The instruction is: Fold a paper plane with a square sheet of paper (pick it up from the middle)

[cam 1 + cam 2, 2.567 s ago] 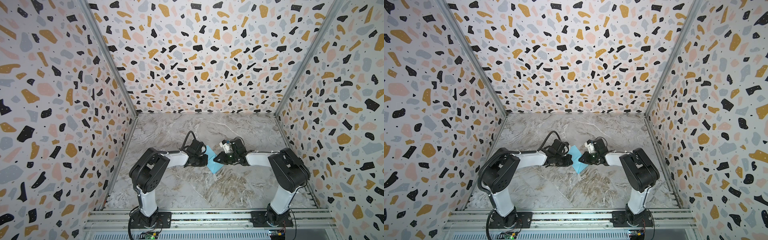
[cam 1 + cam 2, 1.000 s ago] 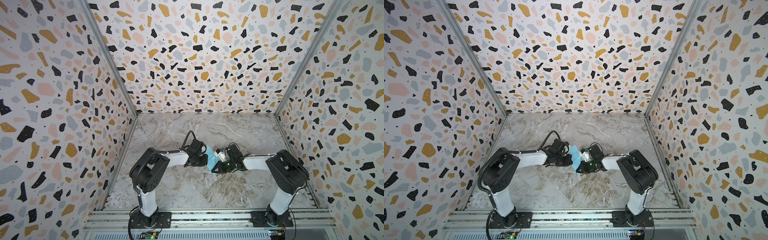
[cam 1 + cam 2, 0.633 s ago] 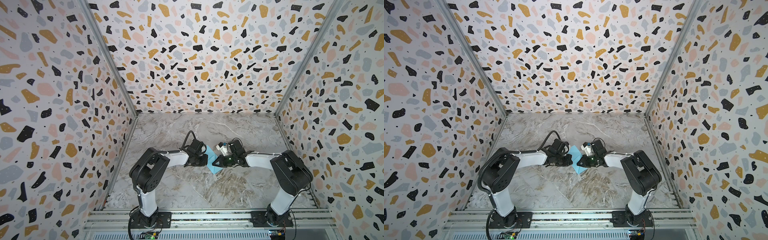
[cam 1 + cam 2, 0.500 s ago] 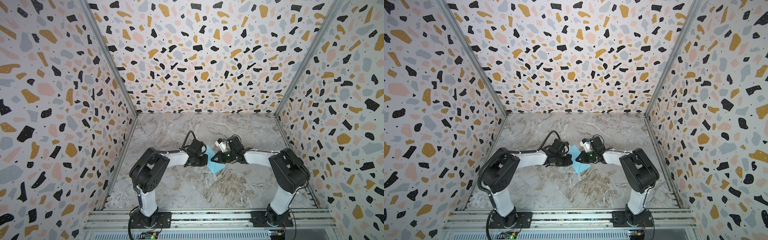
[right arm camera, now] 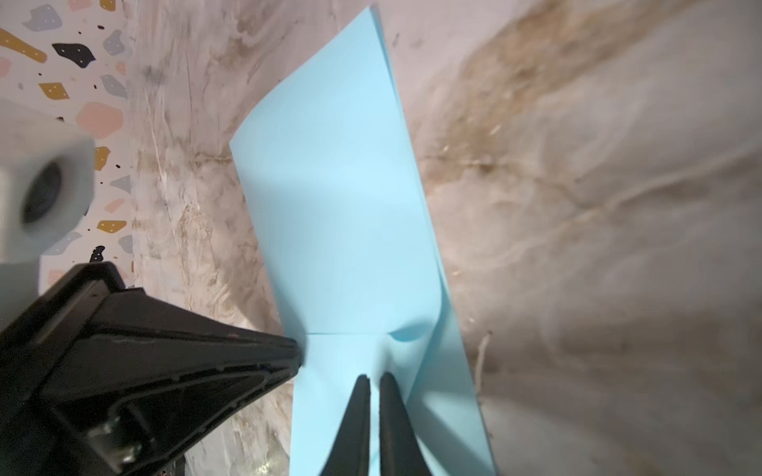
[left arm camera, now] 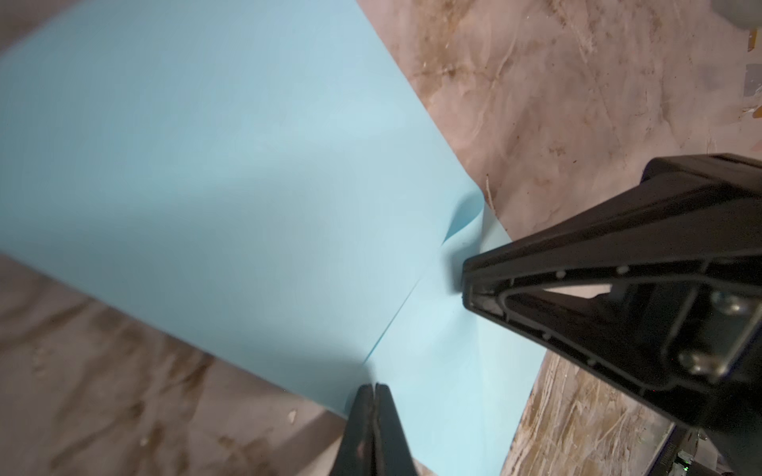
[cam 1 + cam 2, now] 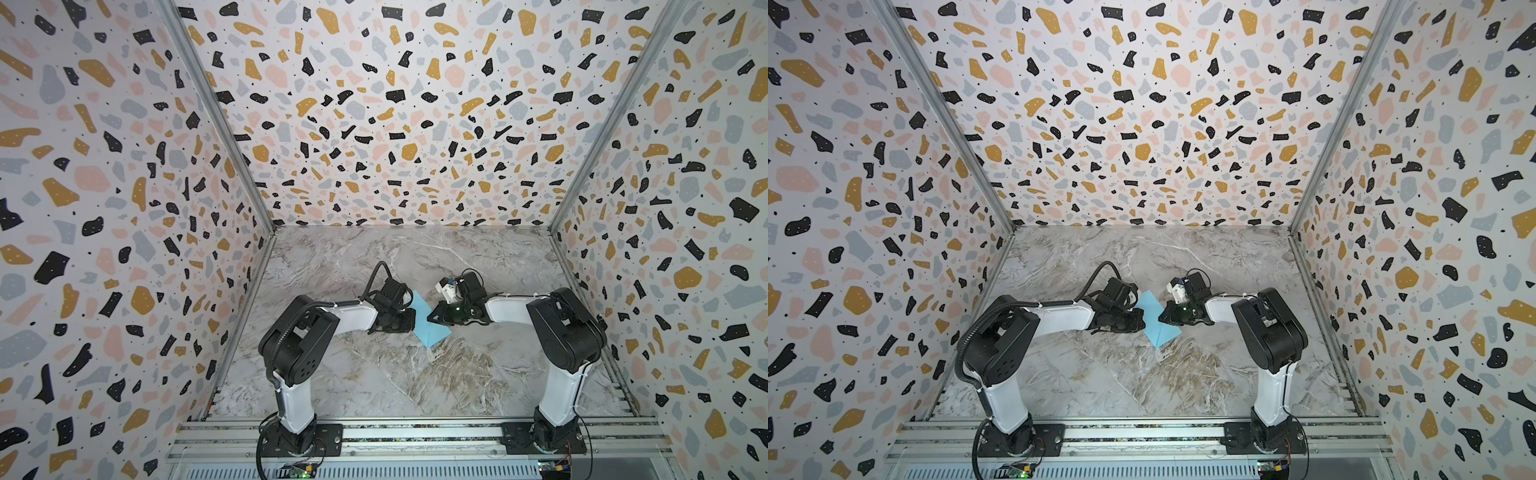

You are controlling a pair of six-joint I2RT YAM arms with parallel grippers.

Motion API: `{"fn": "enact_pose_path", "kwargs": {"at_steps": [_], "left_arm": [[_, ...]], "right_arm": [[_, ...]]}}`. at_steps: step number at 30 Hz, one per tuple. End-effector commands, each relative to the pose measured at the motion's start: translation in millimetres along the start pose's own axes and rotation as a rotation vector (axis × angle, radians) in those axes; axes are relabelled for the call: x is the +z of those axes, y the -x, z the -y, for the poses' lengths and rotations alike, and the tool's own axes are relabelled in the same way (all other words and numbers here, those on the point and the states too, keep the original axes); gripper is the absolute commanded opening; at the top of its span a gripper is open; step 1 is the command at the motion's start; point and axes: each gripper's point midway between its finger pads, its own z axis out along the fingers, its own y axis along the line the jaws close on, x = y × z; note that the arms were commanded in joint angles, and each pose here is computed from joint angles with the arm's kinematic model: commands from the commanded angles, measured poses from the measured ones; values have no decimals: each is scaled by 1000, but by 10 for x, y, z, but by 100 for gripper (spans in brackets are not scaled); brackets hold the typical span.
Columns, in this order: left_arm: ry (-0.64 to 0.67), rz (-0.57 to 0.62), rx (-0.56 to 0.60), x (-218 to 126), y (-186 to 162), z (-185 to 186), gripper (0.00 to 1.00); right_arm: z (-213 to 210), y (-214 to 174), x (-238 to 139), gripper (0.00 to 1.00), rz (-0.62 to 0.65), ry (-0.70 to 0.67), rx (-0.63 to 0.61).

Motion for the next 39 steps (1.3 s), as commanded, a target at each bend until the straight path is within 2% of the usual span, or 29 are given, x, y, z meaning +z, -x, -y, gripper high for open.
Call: {"fn": "enact_pose_path", "kwargs": {"at_steps": [1, 7, 11, 20, 23, 26, 31, 36, 39], "left_arm": [[73, -47, -6, 49, -152, -180, 0], [74, -50, -4, 49, -158, -184, 0], [74, -50, -5, 55, -152, -182, 0], [76, -50, -3, 48, -148, -175, 0], [79, -53, -4, 50, -155, -184, 0], [80, -56, 0, 50, -161, -184, 0], [84, -59, 0, 52, -177, -198, 0], [82, -58, 5, 44, -166, -186, 0], [81, -55, 8, 36, -149, -175, 0]], "right_arm": [[199, 12, -74, 10, 20, -67, 36], [-123, 222, -329, 10, 107, 40, -36], [-335, 201, -314, 10, 84, 138, -73], [-273, 103, -34, 10, 21, 143, -44], [-173, 147, 0, 9, 32, 114, -21], [62, 165, 13, 9, 44, 58, 51], [301, 302, -94, 8, 99, 3, 125], [105, 506, -271, 8, 153, 53, 71], [-73, 492, -369, 9, 163, 106, 23]]}}
